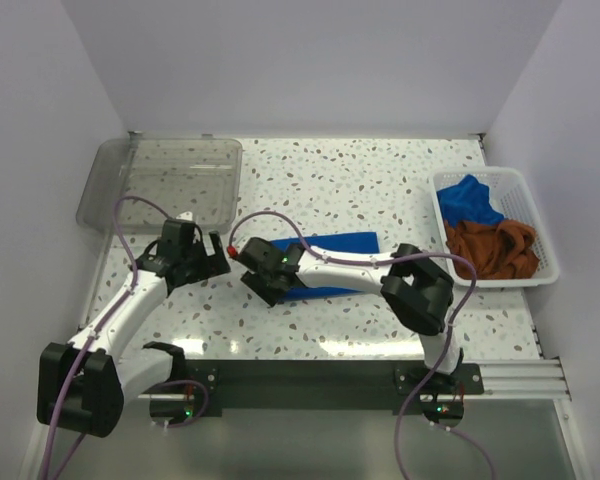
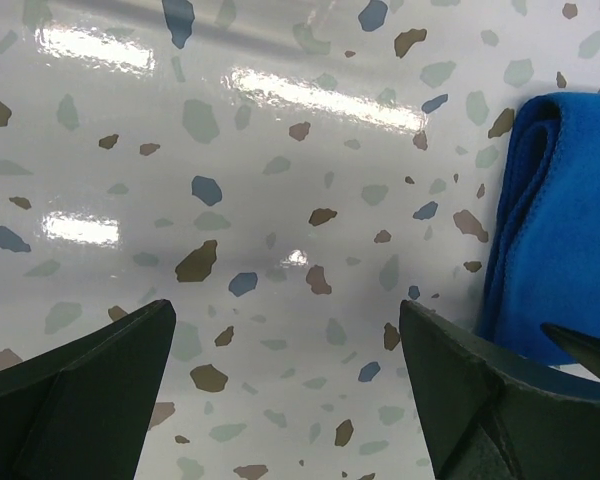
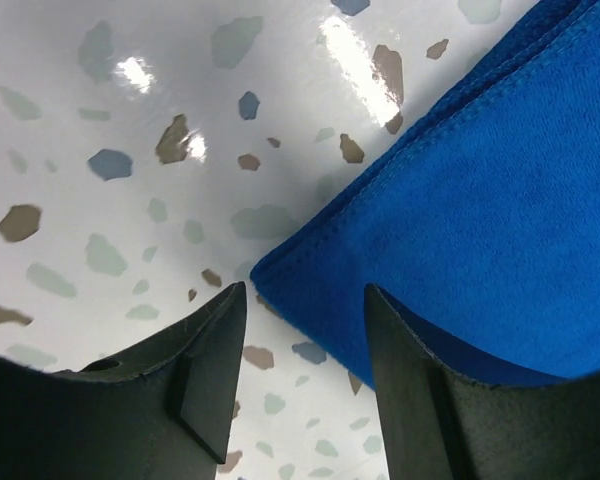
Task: Fold and stack the towels
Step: Neatly place the folded towel into the bin
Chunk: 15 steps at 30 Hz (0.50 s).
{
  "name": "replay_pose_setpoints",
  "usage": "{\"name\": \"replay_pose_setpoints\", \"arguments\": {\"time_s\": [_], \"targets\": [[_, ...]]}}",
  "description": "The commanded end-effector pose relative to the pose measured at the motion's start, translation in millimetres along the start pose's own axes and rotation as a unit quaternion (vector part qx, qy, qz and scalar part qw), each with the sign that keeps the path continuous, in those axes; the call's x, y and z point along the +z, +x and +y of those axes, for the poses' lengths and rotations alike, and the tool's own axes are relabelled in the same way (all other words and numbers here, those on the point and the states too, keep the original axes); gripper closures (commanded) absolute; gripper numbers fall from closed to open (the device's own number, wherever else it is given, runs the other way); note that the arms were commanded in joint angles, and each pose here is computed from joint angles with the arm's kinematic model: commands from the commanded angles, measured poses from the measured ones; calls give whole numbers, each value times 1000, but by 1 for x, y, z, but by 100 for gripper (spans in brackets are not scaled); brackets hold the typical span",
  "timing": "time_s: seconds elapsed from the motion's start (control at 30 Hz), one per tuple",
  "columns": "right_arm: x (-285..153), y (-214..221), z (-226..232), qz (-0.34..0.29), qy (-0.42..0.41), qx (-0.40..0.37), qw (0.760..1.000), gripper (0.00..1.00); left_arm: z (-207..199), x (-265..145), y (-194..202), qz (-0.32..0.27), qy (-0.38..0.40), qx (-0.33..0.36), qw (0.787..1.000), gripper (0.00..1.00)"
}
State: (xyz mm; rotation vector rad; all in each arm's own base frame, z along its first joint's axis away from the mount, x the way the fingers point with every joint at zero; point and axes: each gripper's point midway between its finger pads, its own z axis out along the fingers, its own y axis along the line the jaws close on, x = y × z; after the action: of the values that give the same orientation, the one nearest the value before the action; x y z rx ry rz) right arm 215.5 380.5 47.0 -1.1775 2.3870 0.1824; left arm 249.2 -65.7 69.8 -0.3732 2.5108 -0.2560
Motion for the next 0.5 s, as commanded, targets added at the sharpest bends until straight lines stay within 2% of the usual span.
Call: {"name": "replay_pose_setpoints", "arguments": {"time_s": [0.0,0.17,0.27,0.33,0.4,0.43,0.47], "targets": [[6,-10,-9,-5,37,-6,999,46,-2,-2,-5,-10,15,10,1000,0],[23,5,-3,16,25,-9,1000,49,-3,1,-3,-5,17,6,1000,0],[33,22,0,40,18,-11,999,55,-4,3,-3,-4,19,-1,1000,0],[36,31,1,50,15,-12,999,62,-7,6,0,2,27,-9,1000,0],[36,35,1,51,14,-14,999,74,-11,8,-1,2,34,-14,999,0],[32,31,1,42,9,-11,999,88,-13,11,3,14,41,-16,999,0],[32,30,2,30,4,-9,1000,94,-17,12,2,13,50,-17,999,0]]}}
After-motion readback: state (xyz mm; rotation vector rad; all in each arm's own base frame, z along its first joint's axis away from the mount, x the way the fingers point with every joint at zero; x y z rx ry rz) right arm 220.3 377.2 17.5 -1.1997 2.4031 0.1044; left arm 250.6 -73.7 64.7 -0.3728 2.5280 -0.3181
